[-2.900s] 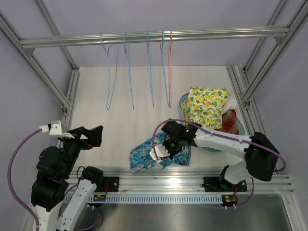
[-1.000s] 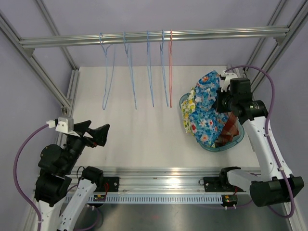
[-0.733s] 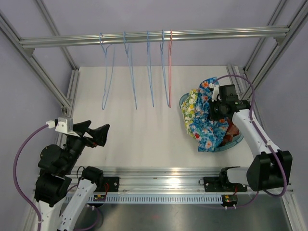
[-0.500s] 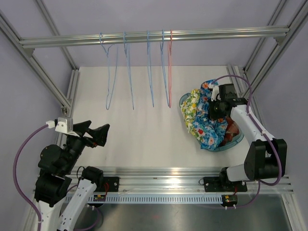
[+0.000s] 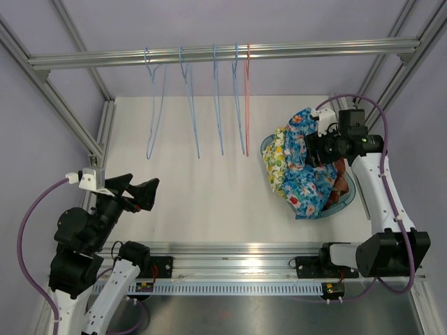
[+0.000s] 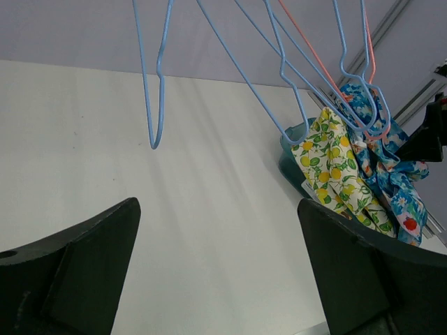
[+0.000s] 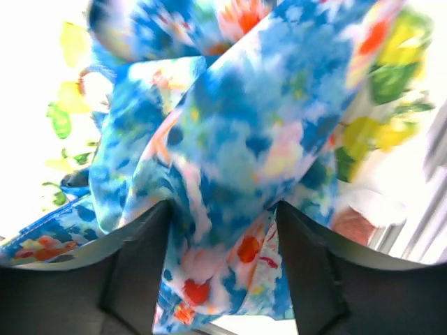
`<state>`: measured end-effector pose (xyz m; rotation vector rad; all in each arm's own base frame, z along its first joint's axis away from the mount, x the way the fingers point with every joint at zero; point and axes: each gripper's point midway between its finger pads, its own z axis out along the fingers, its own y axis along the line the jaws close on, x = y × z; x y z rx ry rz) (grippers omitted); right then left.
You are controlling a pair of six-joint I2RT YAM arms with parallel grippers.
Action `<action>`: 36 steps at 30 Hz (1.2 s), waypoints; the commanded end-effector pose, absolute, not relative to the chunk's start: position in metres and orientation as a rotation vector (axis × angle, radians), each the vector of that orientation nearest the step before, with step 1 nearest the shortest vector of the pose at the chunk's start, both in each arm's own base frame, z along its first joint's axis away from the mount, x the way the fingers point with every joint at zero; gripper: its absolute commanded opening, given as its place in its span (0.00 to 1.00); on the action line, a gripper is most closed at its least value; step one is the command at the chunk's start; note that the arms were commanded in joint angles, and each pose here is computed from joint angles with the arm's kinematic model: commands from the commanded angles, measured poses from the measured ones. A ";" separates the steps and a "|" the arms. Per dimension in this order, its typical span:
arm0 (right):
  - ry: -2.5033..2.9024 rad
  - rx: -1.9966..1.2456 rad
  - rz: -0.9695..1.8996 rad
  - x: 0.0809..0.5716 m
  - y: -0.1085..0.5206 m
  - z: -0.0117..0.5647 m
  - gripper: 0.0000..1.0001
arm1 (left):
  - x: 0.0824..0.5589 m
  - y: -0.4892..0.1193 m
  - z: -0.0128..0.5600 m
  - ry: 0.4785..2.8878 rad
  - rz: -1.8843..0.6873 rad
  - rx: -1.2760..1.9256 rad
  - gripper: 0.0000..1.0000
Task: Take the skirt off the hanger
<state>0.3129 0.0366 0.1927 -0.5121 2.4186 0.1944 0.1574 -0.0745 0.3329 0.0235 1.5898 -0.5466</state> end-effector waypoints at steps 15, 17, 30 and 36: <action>2.114 -0.549 0.236 0.295 0.054 0.324 1.00 | 0.155 -0.055 0.350 1.613 -0.503 -0.125 0.99; 2.094 -0.523 0.235 0.298 0.054 0.335 0.99 | 0.153 -0.050 0.348 1.620 -0.484 -0.152 0.99; 2.001 0.018 0.072 0.327 0.011 0.356 1.00 | 0.141 -0.003 0.334 1.678 -0.245 -0.302 0.99; 1.993 0.208 -0.047 0.332 -0.015 0.353 1.00 | 0.137 0.014 0.331 1.693 -0.127 -0.301 0.99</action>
